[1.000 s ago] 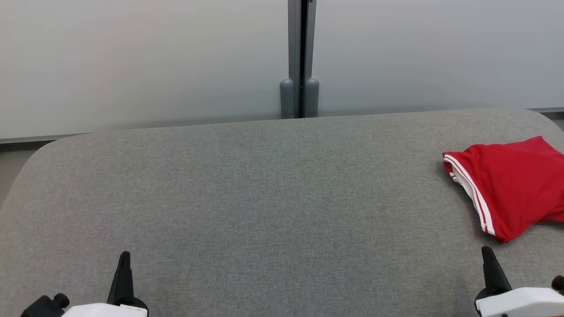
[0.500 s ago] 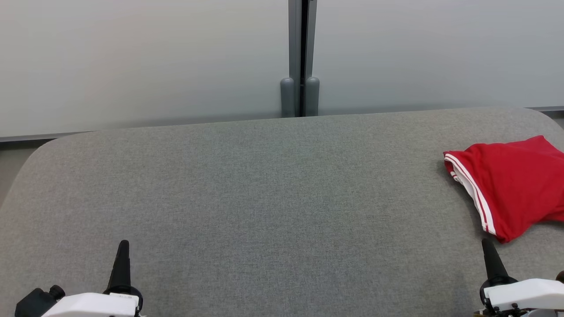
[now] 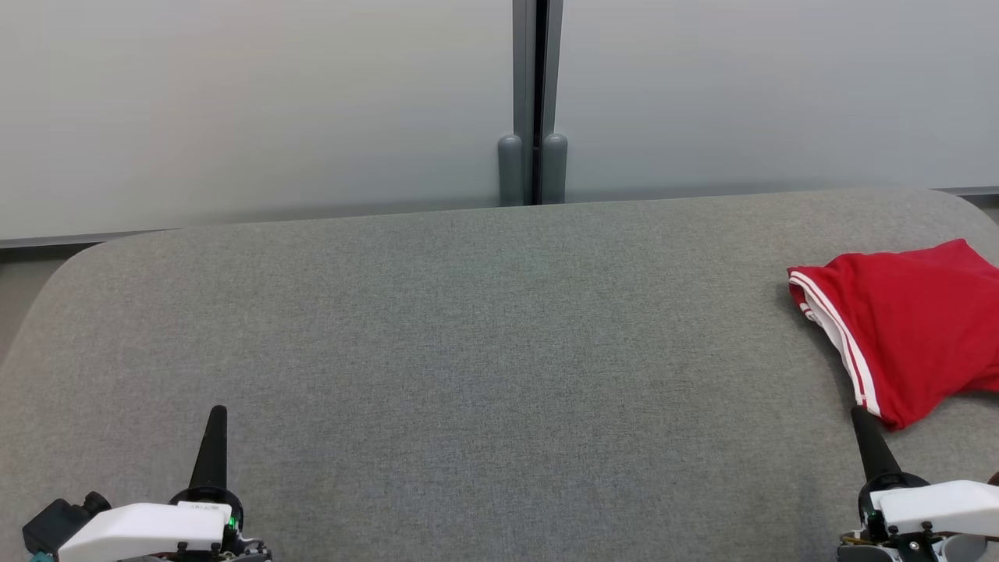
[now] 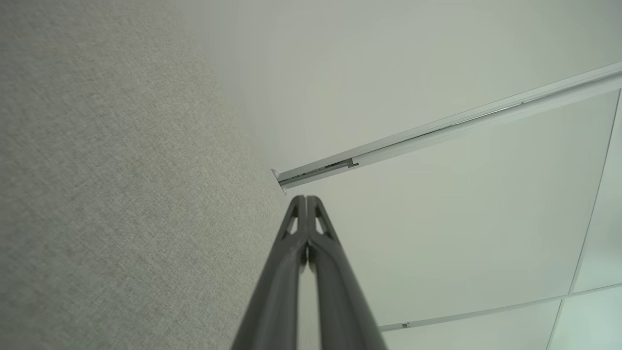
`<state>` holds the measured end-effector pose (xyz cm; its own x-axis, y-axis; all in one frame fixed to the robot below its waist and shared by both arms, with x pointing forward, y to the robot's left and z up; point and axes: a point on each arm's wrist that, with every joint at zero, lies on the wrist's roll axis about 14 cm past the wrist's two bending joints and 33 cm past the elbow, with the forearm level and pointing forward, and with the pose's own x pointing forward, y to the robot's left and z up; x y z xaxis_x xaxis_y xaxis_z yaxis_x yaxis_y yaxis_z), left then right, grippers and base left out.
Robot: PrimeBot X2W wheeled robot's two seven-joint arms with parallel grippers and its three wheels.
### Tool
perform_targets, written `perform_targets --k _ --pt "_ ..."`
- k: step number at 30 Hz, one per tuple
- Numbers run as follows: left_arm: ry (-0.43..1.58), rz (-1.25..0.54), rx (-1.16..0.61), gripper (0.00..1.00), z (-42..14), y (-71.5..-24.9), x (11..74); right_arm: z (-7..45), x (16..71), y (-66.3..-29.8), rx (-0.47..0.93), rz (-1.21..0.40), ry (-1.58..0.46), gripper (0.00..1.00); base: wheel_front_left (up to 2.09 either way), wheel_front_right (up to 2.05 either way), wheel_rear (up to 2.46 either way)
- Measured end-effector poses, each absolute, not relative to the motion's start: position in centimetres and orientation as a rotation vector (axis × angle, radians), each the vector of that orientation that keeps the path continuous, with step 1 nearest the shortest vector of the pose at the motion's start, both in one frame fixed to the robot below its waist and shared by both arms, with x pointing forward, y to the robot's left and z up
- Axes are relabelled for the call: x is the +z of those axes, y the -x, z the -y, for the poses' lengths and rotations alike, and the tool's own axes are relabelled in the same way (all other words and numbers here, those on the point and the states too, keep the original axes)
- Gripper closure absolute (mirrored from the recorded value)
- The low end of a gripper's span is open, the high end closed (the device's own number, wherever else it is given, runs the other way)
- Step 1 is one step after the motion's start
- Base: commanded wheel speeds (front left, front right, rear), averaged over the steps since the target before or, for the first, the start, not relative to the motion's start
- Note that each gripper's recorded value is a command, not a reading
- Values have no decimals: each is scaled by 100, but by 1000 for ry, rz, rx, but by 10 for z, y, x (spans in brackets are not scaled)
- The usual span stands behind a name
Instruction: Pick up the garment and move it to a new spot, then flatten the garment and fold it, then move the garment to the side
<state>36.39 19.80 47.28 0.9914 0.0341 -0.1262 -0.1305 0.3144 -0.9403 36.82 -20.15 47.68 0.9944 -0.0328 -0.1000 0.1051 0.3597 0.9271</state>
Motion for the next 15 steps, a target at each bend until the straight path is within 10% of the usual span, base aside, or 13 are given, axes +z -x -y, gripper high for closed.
perform_targets --k 15 --pt "1365 -63 77 100 -198 -373 484 200 485 -375 -67 -49 -1337 100 0 0 0"
